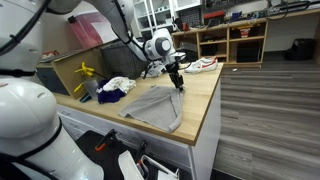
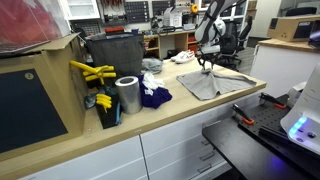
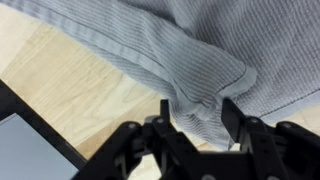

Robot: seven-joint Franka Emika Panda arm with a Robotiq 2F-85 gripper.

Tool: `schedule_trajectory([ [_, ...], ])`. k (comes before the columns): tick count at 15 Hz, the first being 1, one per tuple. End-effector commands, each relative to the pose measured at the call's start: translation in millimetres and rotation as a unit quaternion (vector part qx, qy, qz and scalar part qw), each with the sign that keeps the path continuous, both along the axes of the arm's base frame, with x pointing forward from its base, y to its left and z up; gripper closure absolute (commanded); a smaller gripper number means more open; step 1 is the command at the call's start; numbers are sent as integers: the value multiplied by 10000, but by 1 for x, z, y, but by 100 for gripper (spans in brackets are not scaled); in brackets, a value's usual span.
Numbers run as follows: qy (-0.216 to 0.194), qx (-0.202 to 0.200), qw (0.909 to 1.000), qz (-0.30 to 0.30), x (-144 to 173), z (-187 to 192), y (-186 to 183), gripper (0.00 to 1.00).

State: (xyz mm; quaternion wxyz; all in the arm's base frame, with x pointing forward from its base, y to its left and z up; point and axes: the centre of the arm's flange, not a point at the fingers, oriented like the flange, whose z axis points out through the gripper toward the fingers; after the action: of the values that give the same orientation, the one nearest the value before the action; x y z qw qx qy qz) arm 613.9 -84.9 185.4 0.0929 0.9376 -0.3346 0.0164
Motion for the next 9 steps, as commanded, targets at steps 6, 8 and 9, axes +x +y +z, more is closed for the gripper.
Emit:
schedule_trajectory([
  [6, -328, 356, 9988, -100, -2, 50, 30, 53],
  [8, -407, 433, 9982, -108, 1, 53, 43, 68],
  [9, -421, 483, 9978, -159, 3, 51, 50, 77],
])
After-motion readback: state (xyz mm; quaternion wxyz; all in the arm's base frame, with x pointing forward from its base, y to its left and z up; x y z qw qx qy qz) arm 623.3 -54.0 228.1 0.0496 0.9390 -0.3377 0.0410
